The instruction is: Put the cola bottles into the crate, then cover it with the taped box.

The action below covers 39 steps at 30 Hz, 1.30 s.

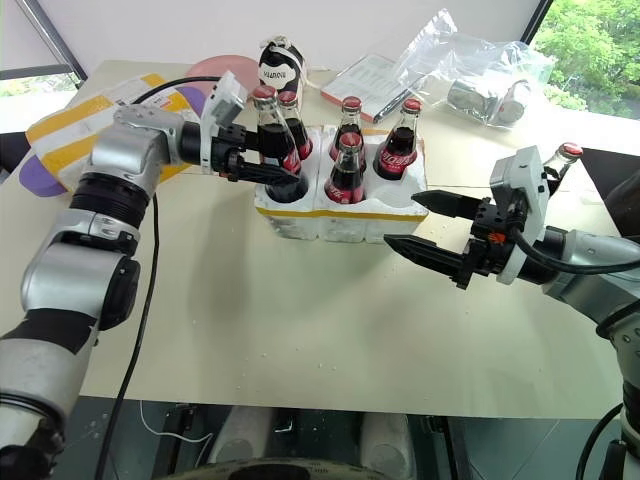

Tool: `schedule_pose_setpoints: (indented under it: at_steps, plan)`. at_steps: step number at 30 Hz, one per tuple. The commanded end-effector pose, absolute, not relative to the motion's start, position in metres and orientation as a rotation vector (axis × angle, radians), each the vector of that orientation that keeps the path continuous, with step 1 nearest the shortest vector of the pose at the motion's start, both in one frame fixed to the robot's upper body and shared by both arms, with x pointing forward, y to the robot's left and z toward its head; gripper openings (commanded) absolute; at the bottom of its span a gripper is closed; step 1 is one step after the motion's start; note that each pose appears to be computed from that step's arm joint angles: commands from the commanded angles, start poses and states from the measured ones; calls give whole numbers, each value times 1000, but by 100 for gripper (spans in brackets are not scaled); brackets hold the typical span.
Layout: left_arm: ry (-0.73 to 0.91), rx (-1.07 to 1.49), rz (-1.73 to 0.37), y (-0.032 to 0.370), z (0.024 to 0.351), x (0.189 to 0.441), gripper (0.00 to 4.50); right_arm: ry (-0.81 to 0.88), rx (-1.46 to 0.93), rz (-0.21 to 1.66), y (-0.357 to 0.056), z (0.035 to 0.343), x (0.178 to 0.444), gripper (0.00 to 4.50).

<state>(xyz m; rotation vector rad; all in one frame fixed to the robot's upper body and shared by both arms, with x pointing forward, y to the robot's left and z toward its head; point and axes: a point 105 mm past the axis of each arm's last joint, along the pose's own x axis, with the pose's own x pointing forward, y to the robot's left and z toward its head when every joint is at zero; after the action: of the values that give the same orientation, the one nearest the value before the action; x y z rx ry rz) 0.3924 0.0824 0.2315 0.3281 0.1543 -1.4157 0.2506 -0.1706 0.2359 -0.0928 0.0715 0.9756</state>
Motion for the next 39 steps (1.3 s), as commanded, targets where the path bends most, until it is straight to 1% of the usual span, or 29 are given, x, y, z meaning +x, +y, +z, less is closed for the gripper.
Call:
schedule_pose_setpoints:
  at_steps: [1, 2, 6, 9, 11, 14, 15, 17, 18, 20, 21, 24, 29, 33, 39]
  plan:
    - [147, 386, -1378, 83, 224, 396, 418, 11, -117, 943, -176, 246, 251, 450]
    - [149, 386, -1375, 83, 221, 396, 448, 9, -117, 933, -177, 246, 253, 450]
    - [150, 380, -1364, 86, 216, 395, 448, 5, -111, 897, -184, 246, 258, 450]
    - [108, 379, -1327, 97, 229, 394, 448, 12, -122, 826, -197, 242, 262, 450]
    - [74, 375, -1322, 112, 245, 385, 448, 9, -118, 755, -210, 241, 263, 450]
    - [49, 349, -1329, 136, 269, 361, 448, 9, -105, 661, -229, 240, 260, 450]
    - [46, 328, -1335, 144, 278, 349, 448, 14, -106, 631, -235, 238, 257, 450]
    - [59, 273, -1373, 158, 294, 320, 448, 27, -97, 567, -245, 233, 251, 450]
    - [80, 234, -1411, 162, 299, 300, 448, 36, -92, 505, -254, 229, 249, 450]
    - [104, 195, -1466, 162, 299, 274, 448, 49, -86, 391, -271, 222, 251, 450]
    - [117, 196, -1469, 158, 294, 267, 448, 56, -82, 330, -280, 219, 252, 450]
    - [133, 217, -1428, 148, 272, 263, 448, 49, -58, 222, -296, 212, 259, 450]
    - [122, 200, -1381, 131, 249, 265, 448, 28, -65, 71, -316, 203, 281, 450]
    - [101, 186, -1377, 121, 245, 263, 448, 10, -26, 20, -326, 199, 297, 450]
    - [89, 175, -1412, 107, 242, 254, 448, 12, 20, -1, -334, 189, 319, 450]
